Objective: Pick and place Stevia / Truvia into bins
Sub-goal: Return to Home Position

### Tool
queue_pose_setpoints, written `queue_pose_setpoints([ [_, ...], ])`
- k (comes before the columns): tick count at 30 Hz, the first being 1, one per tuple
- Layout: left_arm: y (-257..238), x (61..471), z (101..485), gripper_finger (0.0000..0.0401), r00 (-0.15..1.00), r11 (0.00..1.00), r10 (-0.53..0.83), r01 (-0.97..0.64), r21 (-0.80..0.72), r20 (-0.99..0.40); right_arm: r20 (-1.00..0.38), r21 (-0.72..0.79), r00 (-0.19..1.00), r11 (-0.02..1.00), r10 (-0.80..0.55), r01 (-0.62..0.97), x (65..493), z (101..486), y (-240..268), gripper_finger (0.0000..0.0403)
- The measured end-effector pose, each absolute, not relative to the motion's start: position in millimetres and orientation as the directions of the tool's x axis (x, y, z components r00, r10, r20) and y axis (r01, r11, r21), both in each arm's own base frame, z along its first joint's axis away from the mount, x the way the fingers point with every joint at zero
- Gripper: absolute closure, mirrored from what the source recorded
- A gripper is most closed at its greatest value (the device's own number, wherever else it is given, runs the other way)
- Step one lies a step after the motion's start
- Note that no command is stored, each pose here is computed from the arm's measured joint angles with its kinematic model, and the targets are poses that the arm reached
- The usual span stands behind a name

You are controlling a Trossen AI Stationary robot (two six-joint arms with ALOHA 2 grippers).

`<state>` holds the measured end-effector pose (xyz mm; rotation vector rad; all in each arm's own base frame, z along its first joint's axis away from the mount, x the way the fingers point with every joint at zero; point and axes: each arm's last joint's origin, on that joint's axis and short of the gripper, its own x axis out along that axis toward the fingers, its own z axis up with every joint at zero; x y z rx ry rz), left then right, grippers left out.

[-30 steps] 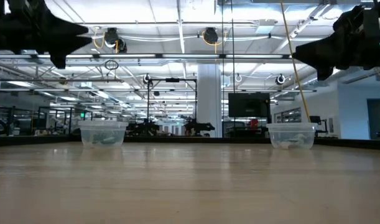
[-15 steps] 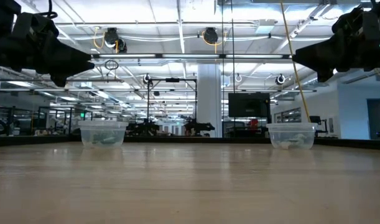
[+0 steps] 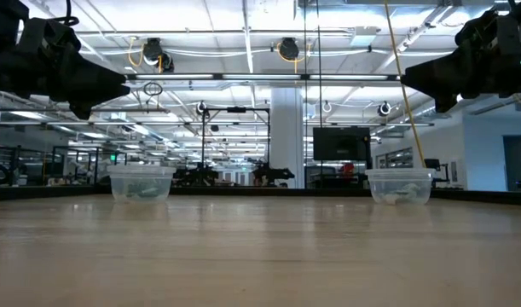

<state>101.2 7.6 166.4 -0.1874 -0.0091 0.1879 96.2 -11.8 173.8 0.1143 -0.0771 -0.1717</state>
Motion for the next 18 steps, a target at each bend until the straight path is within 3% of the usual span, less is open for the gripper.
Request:
queue_pose_setpoints([
  [18, 7.6, 101.2, 167.0, 0.0254, 0.982, 0.965, 0.187, -0.184, -0.186, -0.002, 0.067, 0.120, 0.982, 0.979, -0.175, 0.166, 96.2, 173.7, -11.8, 0.0297],
])
